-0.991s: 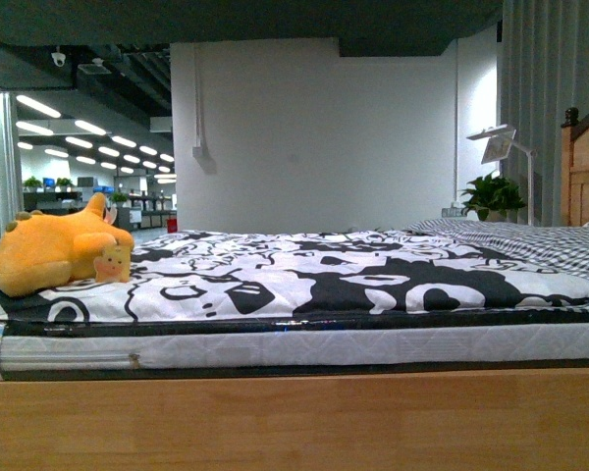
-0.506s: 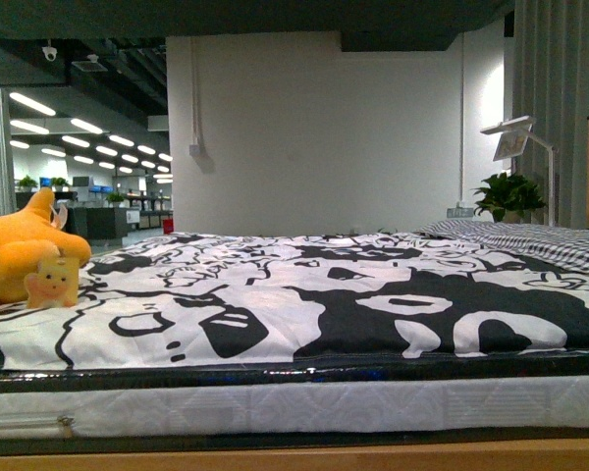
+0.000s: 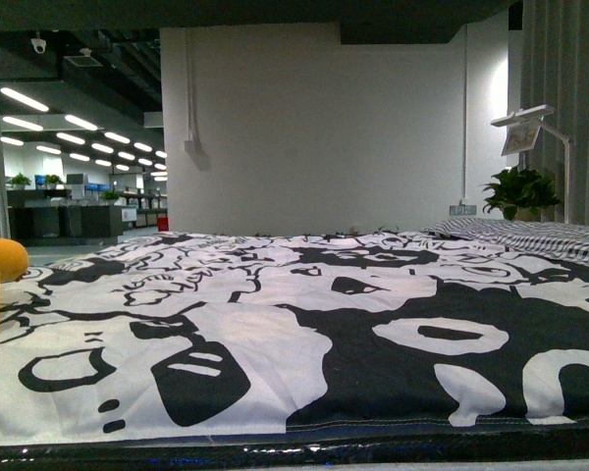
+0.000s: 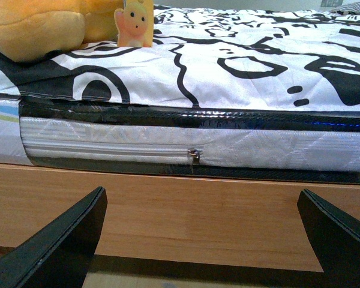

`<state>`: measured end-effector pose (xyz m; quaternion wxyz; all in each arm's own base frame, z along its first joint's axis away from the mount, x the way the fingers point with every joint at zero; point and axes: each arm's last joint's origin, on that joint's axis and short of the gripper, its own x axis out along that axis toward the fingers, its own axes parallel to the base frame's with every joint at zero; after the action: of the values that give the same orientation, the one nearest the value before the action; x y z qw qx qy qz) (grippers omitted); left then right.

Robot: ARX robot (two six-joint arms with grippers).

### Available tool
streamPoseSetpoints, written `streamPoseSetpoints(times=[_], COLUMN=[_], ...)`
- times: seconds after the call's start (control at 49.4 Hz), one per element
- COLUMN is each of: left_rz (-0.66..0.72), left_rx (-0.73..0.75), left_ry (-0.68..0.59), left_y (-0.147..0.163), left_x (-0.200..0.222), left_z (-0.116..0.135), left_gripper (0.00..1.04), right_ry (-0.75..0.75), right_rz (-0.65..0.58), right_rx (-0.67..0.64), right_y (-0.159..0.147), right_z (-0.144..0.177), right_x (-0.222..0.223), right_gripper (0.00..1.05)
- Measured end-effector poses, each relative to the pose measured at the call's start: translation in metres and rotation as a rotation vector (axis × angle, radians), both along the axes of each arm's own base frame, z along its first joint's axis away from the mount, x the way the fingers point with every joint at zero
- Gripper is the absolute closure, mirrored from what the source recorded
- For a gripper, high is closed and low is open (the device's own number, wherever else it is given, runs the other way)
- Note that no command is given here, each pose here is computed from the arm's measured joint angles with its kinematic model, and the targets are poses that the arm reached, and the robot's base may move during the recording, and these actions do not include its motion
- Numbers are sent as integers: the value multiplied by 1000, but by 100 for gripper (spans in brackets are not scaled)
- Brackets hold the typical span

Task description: Put away toys

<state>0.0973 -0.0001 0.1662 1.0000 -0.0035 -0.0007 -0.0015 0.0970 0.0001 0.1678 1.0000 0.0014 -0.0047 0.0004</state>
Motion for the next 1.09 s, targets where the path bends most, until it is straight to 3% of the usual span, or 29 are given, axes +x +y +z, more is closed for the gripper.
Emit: streamPoseSetpoints(times=[1.092], left_rz=[2], left_rx=[1], left_ry=[-3], left_y=[0], left_x=[0], left_z=[0], left_gripper=[6], right_ry=[0], right_rz=[0], right_rx=[0], right_y=[0], right_z=[0], right_x=[0], right_gripper=[6])
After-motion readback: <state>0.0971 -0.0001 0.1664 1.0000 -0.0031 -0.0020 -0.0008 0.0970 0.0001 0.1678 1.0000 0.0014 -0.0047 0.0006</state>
